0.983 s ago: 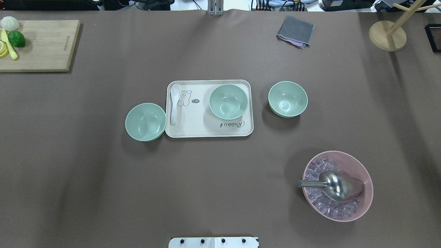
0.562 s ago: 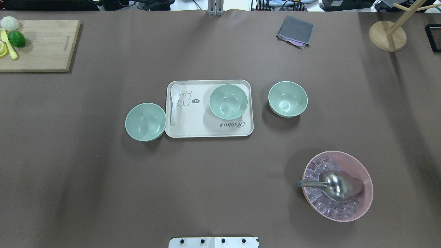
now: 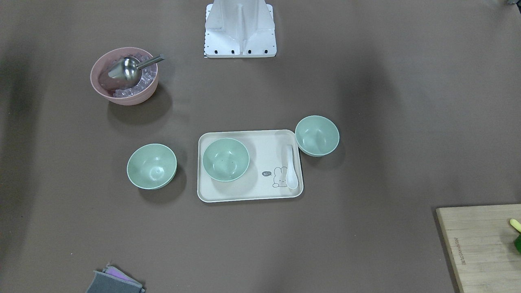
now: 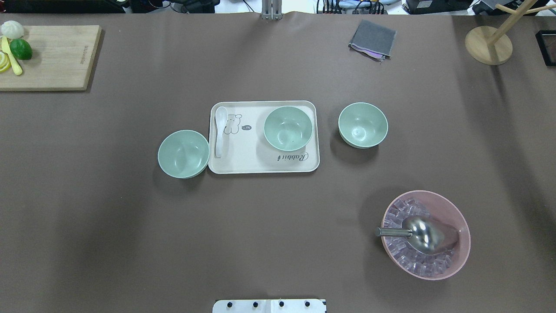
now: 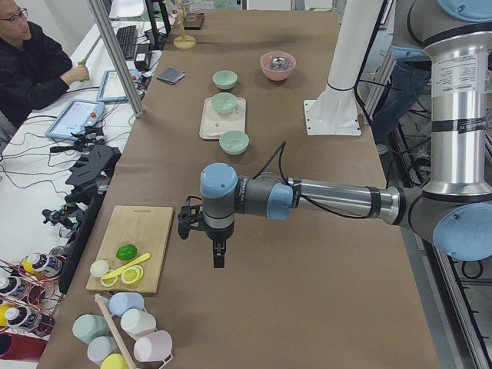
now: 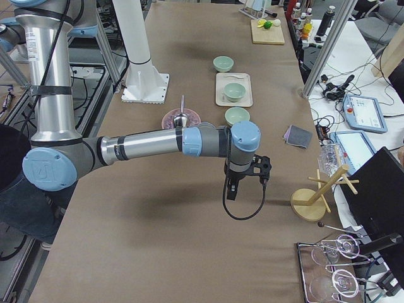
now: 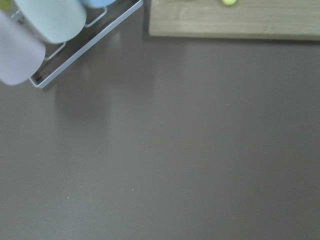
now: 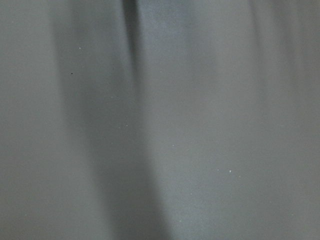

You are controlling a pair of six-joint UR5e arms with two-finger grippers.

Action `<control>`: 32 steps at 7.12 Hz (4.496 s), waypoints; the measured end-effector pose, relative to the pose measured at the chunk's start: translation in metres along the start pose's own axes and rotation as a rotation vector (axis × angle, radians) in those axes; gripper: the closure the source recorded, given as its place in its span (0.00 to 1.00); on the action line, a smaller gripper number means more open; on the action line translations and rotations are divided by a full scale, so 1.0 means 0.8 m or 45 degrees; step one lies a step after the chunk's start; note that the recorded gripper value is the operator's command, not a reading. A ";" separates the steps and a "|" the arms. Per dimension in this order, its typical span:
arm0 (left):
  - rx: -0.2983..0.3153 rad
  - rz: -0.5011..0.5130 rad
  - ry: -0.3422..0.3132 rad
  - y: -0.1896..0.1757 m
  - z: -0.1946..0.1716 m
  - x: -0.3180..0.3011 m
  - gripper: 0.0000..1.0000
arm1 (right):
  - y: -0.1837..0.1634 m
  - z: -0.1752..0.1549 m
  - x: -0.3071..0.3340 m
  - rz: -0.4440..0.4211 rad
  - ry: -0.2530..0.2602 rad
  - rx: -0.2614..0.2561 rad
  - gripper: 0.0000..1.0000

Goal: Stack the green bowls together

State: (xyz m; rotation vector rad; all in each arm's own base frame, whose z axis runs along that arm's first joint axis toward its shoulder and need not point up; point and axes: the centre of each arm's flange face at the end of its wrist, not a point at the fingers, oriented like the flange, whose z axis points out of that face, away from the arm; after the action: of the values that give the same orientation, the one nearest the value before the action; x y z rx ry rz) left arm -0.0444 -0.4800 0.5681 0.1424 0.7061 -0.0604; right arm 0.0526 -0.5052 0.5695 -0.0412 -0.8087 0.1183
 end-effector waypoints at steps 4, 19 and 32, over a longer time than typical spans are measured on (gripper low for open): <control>-0.071 0.009 0.293 -0.105 0.025 0.302 0.02 | -0.042 -0.001 -0.087 -0.036 -0.012 0.004 0.00; -0.300 0.022 0.530 -0.077 0.080 0.548 1.00 | -0.057 0.090 -0.366 -0.193 -0.003 -0.074 0.00; -0.232 -0.038 0.437 -0.074 0.038 0.701 1.00 | -0.012 0.245 -0.537 -0.360 -0.078 0.060 1.00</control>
State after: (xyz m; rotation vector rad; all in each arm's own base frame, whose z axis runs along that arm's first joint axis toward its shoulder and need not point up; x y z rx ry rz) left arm 0.3949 -0.5474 0.2203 -0.0346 1.0522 0.0008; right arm -0.3824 -0.5682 0.3963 0.1218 -0.8645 -0.1290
